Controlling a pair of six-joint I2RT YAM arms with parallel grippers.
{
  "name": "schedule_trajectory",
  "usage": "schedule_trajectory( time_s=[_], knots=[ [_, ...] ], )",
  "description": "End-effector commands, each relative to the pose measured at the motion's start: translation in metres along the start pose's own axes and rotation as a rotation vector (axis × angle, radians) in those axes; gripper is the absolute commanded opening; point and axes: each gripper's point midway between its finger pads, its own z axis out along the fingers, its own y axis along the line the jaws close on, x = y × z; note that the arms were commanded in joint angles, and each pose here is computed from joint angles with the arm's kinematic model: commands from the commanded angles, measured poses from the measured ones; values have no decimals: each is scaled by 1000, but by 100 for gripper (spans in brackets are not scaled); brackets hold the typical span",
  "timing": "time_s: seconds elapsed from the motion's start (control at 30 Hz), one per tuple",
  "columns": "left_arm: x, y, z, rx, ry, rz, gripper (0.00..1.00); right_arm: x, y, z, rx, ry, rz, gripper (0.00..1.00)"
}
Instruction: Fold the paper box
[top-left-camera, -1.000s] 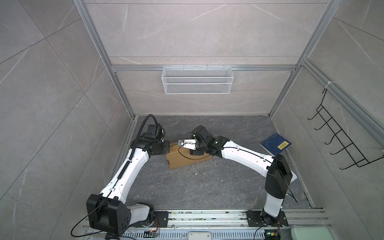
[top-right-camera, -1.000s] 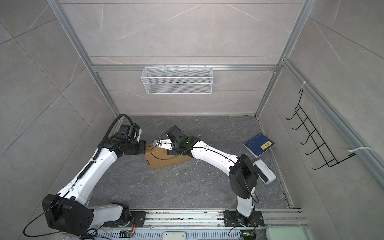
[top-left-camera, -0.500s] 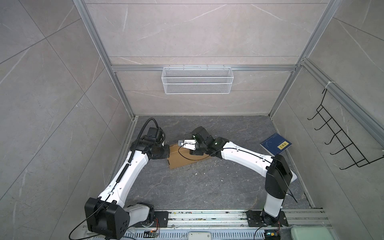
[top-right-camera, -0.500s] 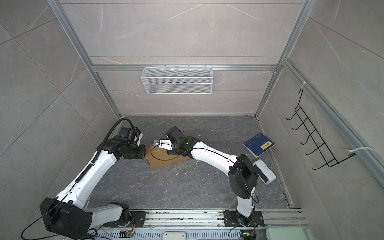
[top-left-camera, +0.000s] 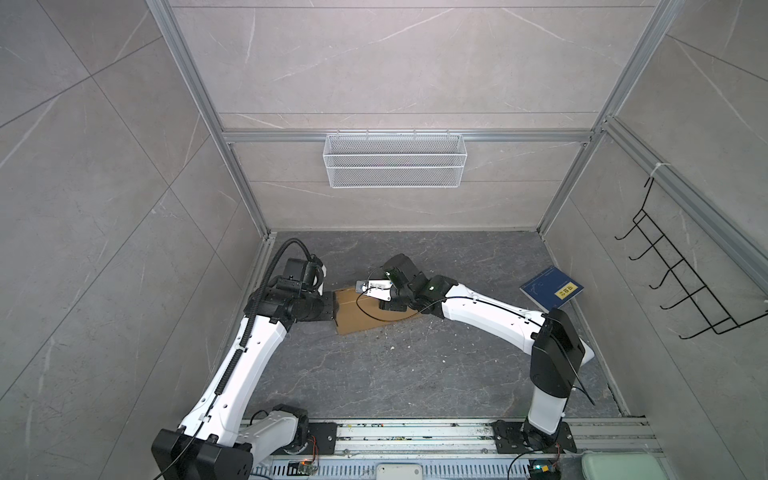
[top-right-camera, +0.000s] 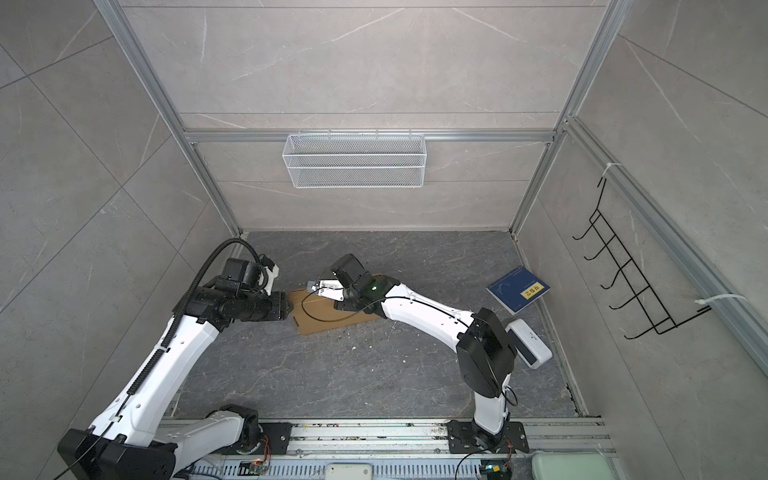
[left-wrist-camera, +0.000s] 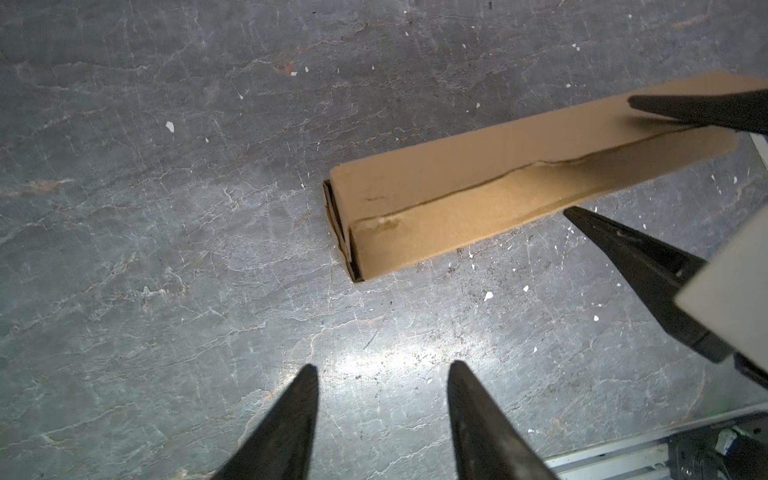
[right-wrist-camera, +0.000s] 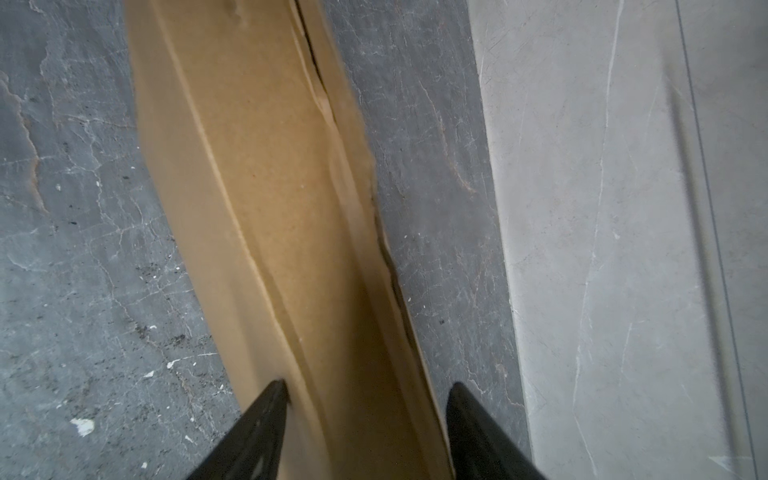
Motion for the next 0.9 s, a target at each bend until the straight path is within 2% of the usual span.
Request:
schedule_trajectory(
  time_s=[0.0,0.17,0.37,0.63,0.87],
  knots=[
    [-19,-9,-16,100,-79,-78,61,16,19,5,-47,54,20,62],
    [-42,-21,-9,296,-131,-242,71,16,18,4,-41,55,24,62],
    [-58,-2,8,423,-186,-447,74,19,20,4,-42,58,30,62],
    [-62,15,20,427,-207,-518,69,18,19,3,-38,55,35,62],
    [-59,15,36,452,-168,-536,60,17,17,2,-32,52,38,62]
  ],
)
